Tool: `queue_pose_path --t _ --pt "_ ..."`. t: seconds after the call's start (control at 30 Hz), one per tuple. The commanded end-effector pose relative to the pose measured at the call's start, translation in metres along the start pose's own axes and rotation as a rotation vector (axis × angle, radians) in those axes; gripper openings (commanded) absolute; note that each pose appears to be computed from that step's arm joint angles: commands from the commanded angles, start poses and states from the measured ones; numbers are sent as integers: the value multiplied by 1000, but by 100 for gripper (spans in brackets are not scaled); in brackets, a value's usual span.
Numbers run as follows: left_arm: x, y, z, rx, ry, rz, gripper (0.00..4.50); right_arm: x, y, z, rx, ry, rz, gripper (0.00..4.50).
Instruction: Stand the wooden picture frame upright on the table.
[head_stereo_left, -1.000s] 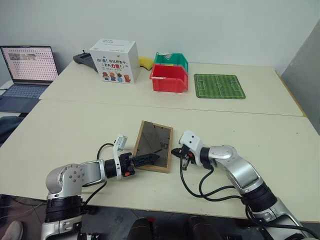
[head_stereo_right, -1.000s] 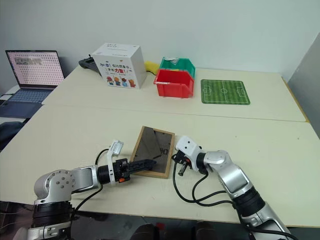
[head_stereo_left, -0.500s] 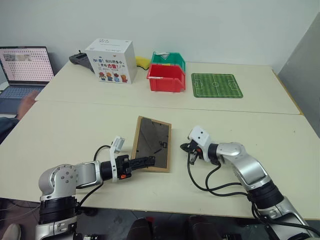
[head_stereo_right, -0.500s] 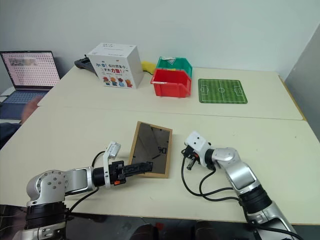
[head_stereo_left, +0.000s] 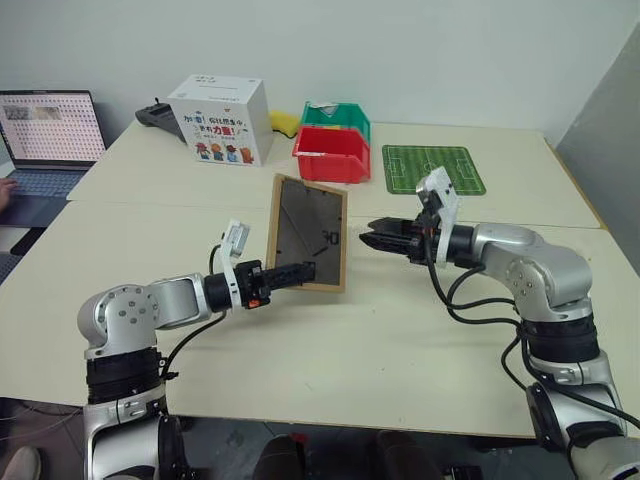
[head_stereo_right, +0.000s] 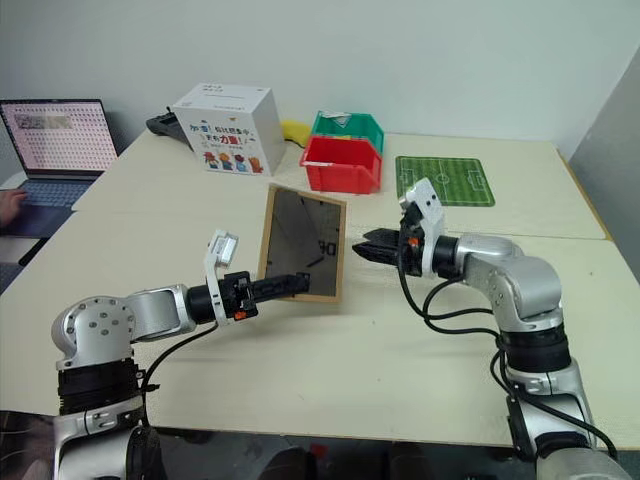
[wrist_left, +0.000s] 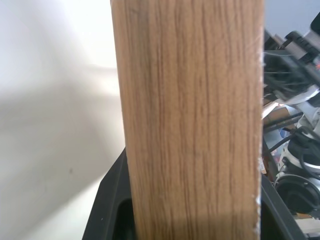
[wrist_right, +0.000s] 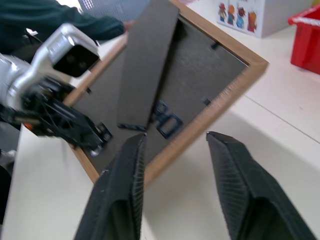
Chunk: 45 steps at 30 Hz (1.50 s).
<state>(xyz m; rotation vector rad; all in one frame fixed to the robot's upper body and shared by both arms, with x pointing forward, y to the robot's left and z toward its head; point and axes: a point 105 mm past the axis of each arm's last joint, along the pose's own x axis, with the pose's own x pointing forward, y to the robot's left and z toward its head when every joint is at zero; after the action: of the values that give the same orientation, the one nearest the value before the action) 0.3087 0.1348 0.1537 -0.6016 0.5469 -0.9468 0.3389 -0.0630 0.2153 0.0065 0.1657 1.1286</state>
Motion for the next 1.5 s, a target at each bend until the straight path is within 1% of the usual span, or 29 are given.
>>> queue_pose_path --t 0.03,0.07,0.1,0.2,0.23,0.37,0.5,0.67,0.77,0.83,0.93,1.03,1.17,1.37,1.43,1.5 --pt "0 -14 12 86 -26 -42 129 8 8 22 14 -72 56 309" --pt "0 -14 12 92 -26 -38 129 11 9 23 21 -78 65 332" --pt "1 -14 13 92 -28 -41 129 15 11 25 26 -82 76 364" --pt "1 -17 13 99 -30 -51 129 27 16 27 27 -85 98 432" --pt "1 -19 13 103 -30 -56 129 32 17 26 21 -77 94 444" --pt "2 -22 14 114 -29 -66 129 51 19 19 4 -38 83 444" --pt "2 -23 12 119 -27 -69 129 65 29 22 6 -51 129 444" --pt "1 -20 8 108 -26 -63 129 71 58 32 37 -98 285 444" --pt "-1 -19 5 102 -22 -56 129 62 72 32 78 -111 393 444" --pt "-2 -18 4 94 -20 -53 129 48 76 31 113 -114 460 444" --pt "-4 -17 3 91 -17 -51 129 36 76 31 133 -114 487 444" --pt "-6 -16 1 85 -8 -50 129 18 73 30 151 -113 510 444" --pt "-6 -17 -2 81 3 -58 129 3 69 30 147 -113 498 444" --pt "-3 -17 -3 75 15 -69 129 -7 64 31 139 -118 463 444" --pt "-3 -18 -3 69 22 -77 129 -9 52 29 69 -106 357 444" --pt "-3 -19 -5 55 30 -87 129 -14 30 23 -121 -66 166 444"
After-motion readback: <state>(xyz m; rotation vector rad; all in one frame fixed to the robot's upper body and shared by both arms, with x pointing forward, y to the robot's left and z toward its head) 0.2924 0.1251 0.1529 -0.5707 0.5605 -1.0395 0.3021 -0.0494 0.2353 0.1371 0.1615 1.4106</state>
